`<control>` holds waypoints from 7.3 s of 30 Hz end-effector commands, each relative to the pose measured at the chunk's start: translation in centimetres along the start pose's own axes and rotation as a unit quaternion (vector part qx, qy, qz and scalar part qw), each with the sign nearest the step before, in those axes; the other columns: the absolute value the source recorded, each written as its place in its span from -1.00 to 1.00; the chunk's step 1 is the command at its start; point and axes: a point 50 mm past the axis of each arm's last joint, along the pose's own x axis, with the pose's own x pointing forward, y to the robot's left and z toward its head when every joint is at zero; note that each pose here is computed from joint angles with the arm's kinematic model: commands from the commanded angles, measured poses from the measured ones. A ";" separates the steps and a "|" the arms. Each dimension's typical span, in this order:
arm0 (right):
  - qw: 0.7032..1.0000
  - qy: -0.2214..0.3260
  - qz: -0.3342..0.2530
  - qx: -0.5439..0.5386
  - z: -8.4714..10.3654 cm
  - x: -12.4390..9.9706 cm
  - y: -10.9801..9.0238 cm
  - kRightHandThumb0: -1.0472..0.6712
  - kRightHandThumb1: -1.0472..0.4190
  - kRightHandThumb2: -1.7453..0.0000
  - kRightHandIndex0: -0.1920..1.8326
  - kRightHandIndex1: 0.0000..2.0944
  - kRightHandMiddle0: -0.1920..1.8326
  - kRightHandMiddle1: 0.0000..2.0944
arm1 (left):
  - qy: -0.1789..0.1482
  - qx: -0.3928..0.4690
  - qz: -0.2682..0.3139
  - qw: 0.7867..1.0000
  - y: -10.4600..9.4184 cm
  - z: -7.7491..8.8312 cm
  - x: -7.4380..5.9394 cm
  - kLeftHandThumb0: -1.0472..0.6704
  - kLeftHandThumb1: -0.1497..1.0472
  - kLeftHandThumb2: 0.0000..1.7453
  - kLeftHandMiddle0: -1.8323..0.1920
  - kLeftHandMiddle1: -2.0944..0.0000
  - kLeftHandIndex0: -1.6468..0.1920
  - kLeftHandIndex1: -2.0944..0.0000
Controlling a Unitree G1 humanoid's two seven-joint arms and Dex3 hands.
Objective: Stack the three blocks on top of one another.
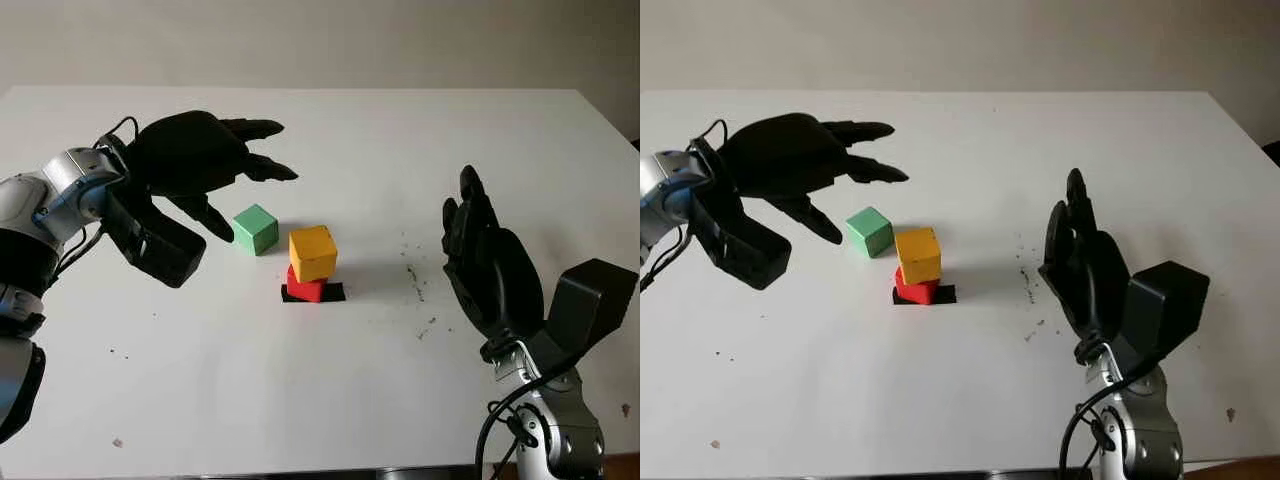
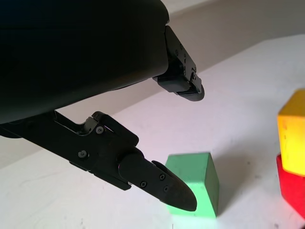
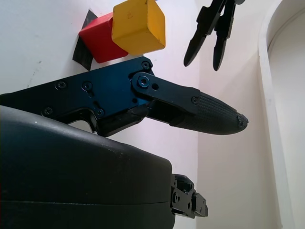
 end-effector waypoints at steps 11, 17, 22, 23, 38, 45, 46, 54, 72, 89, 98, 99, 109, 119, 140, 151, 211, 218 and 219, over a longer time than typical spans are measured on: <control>1.000 -0.006 0.001 -0.001 0.4 -0.1 0.1 -0.72 -1.00 0.16 -1.00 -1.00 -1.00 -1.00 | 0.003 0.042 -0.046 0.998 -2.5 0.1 1.1 -0.43 0.65 -0.93 0.76 0.95 0.30 0.94; 1.000 -0.007 0.001 -0.005 0.4 -0.2 0.1 -0.71 -1.00 0.15 -1.00 -1.00 -1.00 -1.00 | 0.004 0.042 -0.045 0.998 -3.1 0.1 1.5 -0.43 0.65 -0.93 0.75 0.95 0.31 0.95; 1.000 -0.006 -0.001 -0.005 0.4 -0.3 0.1 -0.71 -1.00 0.16 -1.00 -1.00 -1.00 -1.00 | 0.006 0.034 -0.042 0.999 -3.5 0.3 1.9 -0.44 0.67 -0.93 0.74 0.95 0.30 0.95; 1.000 -0.004 -0.001 -0.006 0.4 -0.4 0.1 -0.71 -1.00 0.16 -1.00 -1.00 -1.00 -1.00 | 0.005 0.033 -0.032 0.999 -3.6 0.4 2.0 -0.44 0.67 -0.93 0.73 0.94 0.29 0.94; 1.000 0.003 0.008 -0.015 0.3 -0.7 0.1 -0.70 -1.00 0.15 -1.00 -1.00 -1.00 -1.00 | -0.001 0.013 0.010 1.000 -3.7 0.5 2.0 -0.34 0.80 -0.94 0.62 0.95 0.38 0.19; 1.000 0.004 0.005 -0.009 0.4 -0.7 0.0 -0.70 -1.00 0.17 -1.00 -1.00 -1.00 -1.00 | -0.005 0.094 0.000 0.996 -3.7 0.3 1.9 -0.23 0.87 -0.94 0.51 0.93 0.35 -0.06; 1.000 0.003 0.004 -0.007 0.4 -0.7 0.0 -0.69 -1.00 0.17 -1.00 -1.00 -1.00 -1.00 | -0.007 0.104 -0.001 0.995 -3.7 0.3 2.0 -0.25 0.86 -0.94 0.49 0.93 0.33 -0.03; 1.000 0.003 0.005 -0.006 0.3 -0.6 -0.1 -0.70 -1.00 0.19 -1.00 -1.00 -1.00 -1.00 | -0.025 0.164 -0.005 0.986 -2.6 0.6 2.4 -0.21 0.86 -0.94 0.42 0.92 0.36 -0.11; 1.000 0.003 0.003 0.021 0.0 -0.9 0.0 -0.69 -1.00 0.21 -1.00 -1.00 -1.00 -1.00 | -0.036 0.151 0.113 0.981 2.2 1.0 1.7 -0.25 0.82 -0.94 0.36 0.94 0.26 -0.05; 0.999 0.014 0.009 0.043 -0.4 -1.1 0.1 -0.67 -1.00 0.22 -1.00 -1.00 -1.00 -1.00 | 0.045 -0.043 0.126 0.990 8.6 -2.1 -0.8 -0.16 0.87 -0.94 0.48 0.95 0.08 0.35; 0.999 0.014 0.000 0.051 -0.5 -1.0 0.6 -0.65 -1.00 0.23 -1.00 -1.00 -1.00 -1.00 | -0.005 -0.136 0.047 0.990 13.7 -1.3 0.2 -0.22 0.88 -0.94 0.46 0.95 0.21 0.01; 0.999 0.013 -0.002 0.053 -0.5 -1.0 0.7 -0.65 -1.00 0.23 -1.00 -1.00 -1.00 -1.00 | -0.012 -0.141 0.038 0.989 14.0 -1.1 0.4 -0.25 0.88 -0.94 0.46 0.95 0.23 -0.06; 0.998 0.014 0.000 0.058 -0.7 -0.8 1.1 -0.64 -1.00 0.22 -1.00 -1.00 -1.00 -1.00 | -0.065 -0.171 -0.061 0.981 14.3 1.7 2.8 -0.34 0.92 -0.94 0.48 0.96 0.36 -0.33; 0.998 0.017 -0.005 0.062 -0.9 -1.0 1.2 -0.65 -1.00 0.24 -1.00 -1.00 -1.00 -1.00 | -0.079 -0.279 -0.087 0.953 10.7 1.8 3.4 -0.32 0.94 -0.94 0.48 0.95 0.42 -0.47; 0.998 0.017 -0.002 0.058 -0.8 -1.0 1.3 -0.65 -1.00 0.25 -1.00 -1.00 -1.00 -1.00 | -0.076 -0.339 -0.125 0.929 7.4 1.7 3.2 -0.32 0.95 -0.94 0.56 0.96 0.43 -0.51; 0.998 0.021 -0.001 0.053 -0.9 -1.2 1.3 -0.65 -1.00 0.24 -1.00 -1.00 -1.00 -1.00 | -0.090 -0.375 -0.121 0.915 7.1 1.8 3.4 -0.34 0.95 -0.94 0.52 0.94 0.40 -0.50; 0.999 0.028 0.012 0.043 -1.0 -1.4 0.9 -0.63 -1.00 0.25 -1.00 -1.00 -1.00 -1.00 | -0.078 -0.376 -0.174 0.907 6.5 1.5 2.3 -0.63 0.69 -0.94 0.91 0.96 0.78 0.80; 0.999 0.028 0.011 0.040 -1.0 -1.2 1.0 -0.63 -1.00 0.25 -1.00 -1.00 -1.00 -1.00 | -0.096 -0.424 -0.142 0.889 7.6 0.5 0.3 -0.59 0.67 -0.94 1.00 1.00 0.99 1.00; 0.999 0.027 0.012 0.040 -1.0 -1.2 1.0 -0.63 -1.00 0.25 -1.00 -1.00 -1.00 -1.00 | -0.093 -0.433 -0.134 0.886 7.6 0.2 0.0 -0.61 0.70 -0.93 1.00 1.00 1.00 1.00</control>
